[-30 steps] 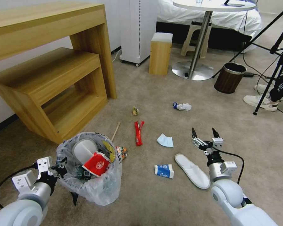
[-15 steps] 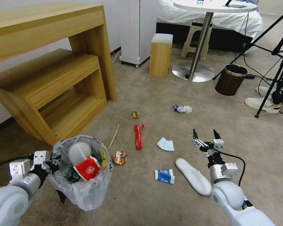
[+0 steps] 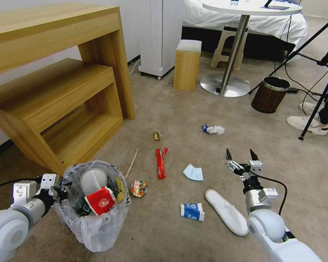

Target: Pick up the trash bin and place the garbage on the floor into it.

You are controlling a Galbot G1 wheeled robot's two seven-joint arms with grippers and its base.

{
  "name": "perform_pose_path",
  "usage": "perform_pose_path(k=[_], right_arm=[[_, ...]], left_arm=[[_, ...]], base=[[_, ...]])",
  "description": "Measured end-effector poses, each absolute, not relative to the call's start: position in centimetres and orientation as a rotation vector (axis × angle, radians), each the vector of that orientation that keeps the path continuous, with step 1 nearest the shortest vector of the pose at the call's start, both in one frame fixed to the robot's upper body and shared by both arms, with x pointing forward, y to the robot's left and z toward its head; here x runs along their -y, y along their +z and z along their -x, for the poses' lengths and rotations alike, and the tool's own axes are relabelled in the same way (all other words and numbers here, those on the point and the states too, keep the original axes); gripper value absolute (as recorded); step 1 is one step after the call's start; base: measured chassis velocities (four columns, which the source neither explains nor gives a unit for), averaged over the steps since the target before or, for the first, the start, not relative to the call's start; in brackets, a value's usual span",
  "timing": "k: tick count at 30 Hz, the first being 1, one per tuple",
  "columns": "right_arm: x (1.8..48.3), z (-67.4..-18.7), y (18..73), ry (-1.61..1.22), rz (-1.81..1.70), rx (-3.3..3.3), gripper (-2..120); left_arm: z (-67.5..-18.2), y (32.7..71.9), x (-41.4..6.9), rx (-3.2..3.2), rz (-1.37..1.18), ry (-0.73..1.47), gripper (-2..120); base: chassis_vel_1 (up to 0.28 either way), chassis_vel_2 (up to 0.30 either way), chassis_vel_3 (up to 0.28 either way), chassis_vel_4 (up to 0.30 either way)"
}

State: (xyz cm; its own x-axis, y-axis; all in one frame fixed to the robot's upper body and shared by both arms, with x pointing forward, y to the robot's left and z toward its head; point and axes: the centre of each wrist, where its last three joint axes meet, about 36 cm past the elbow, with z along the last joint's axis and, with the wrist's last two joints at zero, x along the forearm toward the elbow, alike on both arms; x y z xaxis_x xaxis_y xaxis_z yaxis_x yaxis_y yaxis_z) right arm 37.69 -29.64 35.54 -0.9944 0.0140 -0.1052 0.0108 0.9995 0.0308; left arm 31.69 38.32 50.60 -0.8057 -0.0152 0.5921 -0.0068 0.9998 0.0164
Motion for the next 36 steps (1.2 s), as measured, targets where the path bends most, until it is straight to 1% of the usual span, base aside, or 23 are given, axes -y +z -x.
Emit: perform_pose_path(k=[7,15,24,29,32,36], right_arm=[[28.9,-37.7,35.8,0.089,-0.014,-3.044,100],[27.8,-37.0,36.0,0.152,-0.064,-3.108,100],[28.0,-35.9,35.8,0.134,-0.062,-3.143,100],[27.6,-34.0,35.0,0.195,-0.189,-3.269,100],[28.0,-32.4,34.8,0.156,-0.346,-3.456,100],[29.2,-31.0,34.1,0.06,-0.405,-3.58,100]], left_arm=[[-31.5,50.5,-38.0,2.524,-0.033,0.017,1],[-31.4,50.7,-37.8,2.529,-0.024,0.009,1],[-31.6,50.5,-38.1,2.52,-0.033,-0.009,1],[-31.3,50.0,-37.9,2.52,-0.039,0.001,1],[-31.3,49.9,-37.9,2.531,-0.038,0.01,1],[-31.6,49.8,-37.9,2.542,-0.04,0.025,1]], base=[[-0.016,0.012,0.017,-0.012],[0.0,0.0,0.0,0.0],[0.0,0.0,0.0,0.0],[0.0,0.0,0.0,0.0],[0.0,0.0,0.0,0.0],[0.0,0.0,0.0,0.0]])
